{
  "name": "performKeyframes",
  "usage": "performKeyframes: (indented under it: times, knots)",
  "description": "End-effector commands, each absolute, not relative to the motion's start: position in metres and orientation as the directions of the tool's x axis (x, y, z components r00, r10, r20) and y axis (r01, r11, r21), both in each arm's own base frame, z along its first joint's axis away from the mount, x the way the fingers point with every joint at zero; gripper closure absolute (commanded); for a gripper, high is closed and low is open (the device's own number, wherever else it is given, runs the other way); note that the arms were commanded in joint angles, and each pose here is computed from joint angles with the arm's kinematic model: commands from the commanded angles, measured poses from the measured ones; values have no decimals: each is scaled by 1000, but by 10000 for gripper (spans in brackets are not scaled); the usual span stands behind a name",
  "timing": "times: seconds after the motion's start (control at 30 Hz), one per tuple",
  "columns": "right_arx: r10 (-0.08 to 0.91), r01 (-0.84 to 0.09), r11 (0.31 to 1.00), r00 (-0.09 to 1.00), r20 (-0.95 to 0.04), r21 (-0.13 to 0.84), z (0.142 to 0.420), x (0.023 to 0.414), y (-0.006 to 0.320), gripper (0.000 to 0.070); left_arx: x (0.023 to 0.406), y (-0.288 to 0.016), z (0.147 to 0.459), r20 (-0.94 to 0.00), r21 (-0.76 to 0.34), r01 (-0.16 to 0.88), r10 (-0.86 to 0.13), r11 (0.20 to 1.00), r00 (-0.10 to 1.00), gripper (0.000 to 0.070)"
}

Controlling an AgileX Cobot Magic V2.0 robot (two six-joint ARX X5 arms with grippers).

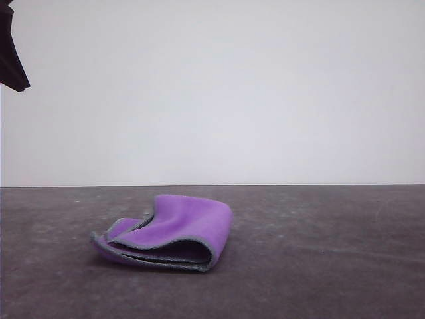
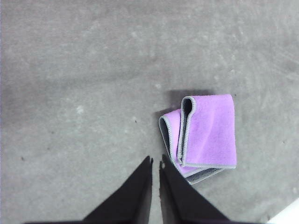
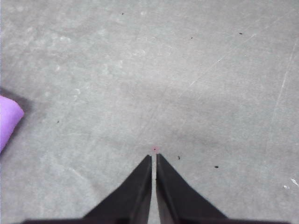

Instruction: Fold clothes

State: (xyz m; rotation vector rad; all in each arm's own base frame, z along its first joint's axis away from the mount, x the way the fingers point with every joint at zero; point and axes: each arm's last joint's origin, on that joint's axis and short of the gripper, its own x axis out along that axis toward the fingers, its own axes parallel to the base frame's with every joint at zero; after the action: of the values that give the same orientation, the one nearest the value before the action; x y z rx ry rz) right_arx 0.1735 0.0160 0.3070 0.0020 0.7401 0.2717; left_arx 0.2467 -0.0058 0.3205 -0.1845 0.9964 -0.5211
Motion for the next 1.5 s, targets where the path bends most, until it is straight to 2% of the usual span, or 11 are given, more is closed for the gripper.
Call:
performKeyframes:
  times: [0.0,0.1,0.3,0.4,0.5,0.67,0.93,1.2,1.47]
  knots:
    - [245,-244,965,713,-656,95,310,176,16,688,239,-5,325,-738,-307,386,-474,870,480,684]
    - [245,-244,965,713,-656,95,310,176,16,688,223,-5,317,-668,-269,381,-456,885,588,684]
    - [245,-244,965,714,-656,95,310,176,16,688,181,-5,274,-494,-201,346,-400,917,772,684]
    - [245,-244,965,713,-656,95,310,176,16,688,159,-4,252,-457,-165,288,-332,943,825,684]
    - [245,-244,965,713,-656,95,310,176,16,688,140,-2,230,-443,-141,186,-230,972,867,684]
    - [245,-244,965,714,-656,95,310,176,16,688,116,-1,200,-413,-114,109,-147,987,899,684]
    - [245,-244,965,714,-656,95,310,176,16,688,95,-2,164,-322,-142,106,-147,984,935,684]
    - [245,-244,965,714,-656,95,310,176,16,688,90,-4,153,-258,-136,123,-155,983,954,684]
    - [245,-244,965,714,-655,95,310,176,16,688,90,-4,153,-260,-106,79,-104,991,960,684]
